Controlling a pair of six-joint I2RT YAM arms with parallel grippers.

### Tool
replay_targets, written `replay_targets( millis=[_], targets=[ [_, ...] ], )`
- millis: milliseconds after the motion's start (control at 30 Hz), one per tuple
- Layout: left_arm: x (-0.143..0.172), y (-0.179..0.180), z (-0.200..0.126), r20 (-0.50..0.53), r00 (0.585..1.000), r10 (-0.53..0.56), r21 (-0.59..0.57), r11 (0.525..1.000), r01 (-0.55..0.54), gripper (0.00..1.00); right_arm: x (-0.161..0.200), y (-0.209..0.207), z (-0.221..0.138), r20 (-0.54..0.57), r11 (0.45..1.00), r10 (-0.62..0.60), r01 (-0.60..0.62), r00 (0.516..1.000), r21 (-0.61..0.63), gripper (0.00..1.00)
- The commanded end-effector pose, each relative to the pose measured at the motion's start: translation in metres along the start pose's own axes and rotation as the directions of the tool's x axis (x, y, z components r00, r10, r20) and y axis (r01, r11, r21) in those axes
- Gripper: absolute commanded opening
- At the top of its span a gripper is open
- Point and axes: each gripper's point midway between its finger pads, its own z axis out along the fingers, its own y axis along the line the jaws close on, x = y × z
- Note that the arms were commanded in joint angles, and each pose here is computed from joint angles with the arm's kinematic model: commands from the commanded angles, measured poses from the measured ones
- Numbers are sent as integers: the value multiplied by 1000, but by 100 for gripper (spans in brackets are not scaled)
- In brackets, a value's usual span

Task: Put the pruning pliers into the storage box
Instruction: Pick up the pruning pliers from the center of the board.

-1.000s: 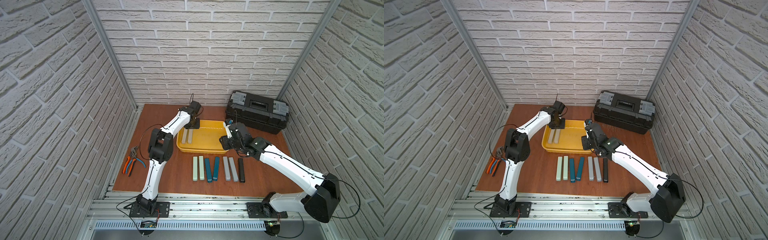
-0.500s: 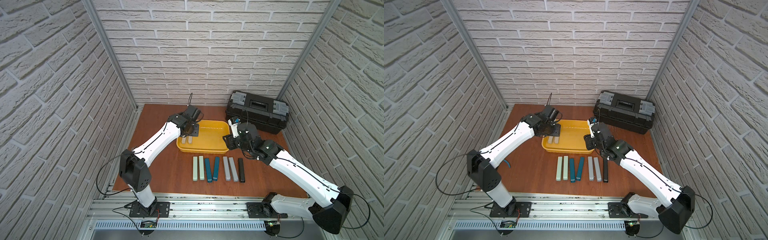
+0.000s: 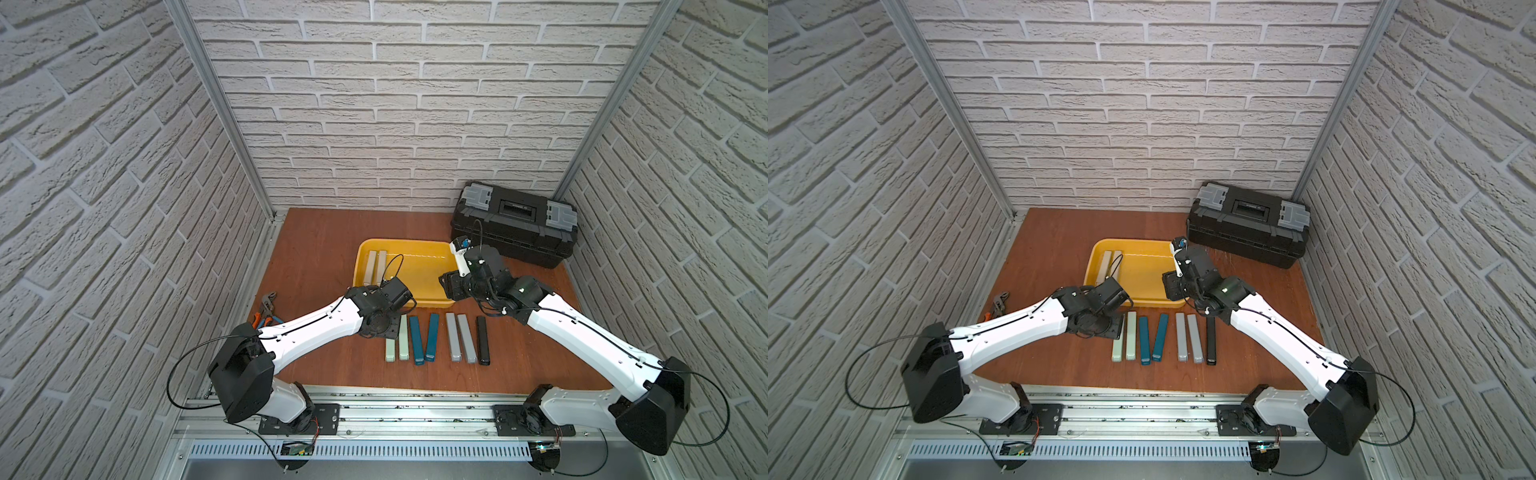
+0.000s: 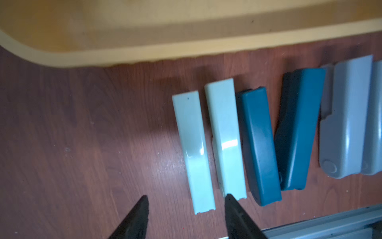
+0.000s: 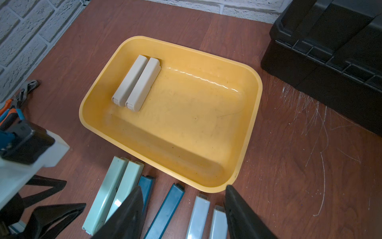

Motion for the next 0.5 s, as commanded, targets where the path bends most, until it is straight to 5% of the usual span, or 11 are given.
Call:
replay_targets(
  millis=[0, 467],
  targets=[
    [1, -12, 9, 15, 998, -60, 57, 997, 59, 60, -10, 8, 0, 16, 999, 25, -24, 1000, -27, 63],
    [8, -5, 38, -45, 996, -79, 9, 997, 80, 62, 0, 9, 12, -23, 999, 28, -29, 999, -22, 63]
  ],
)
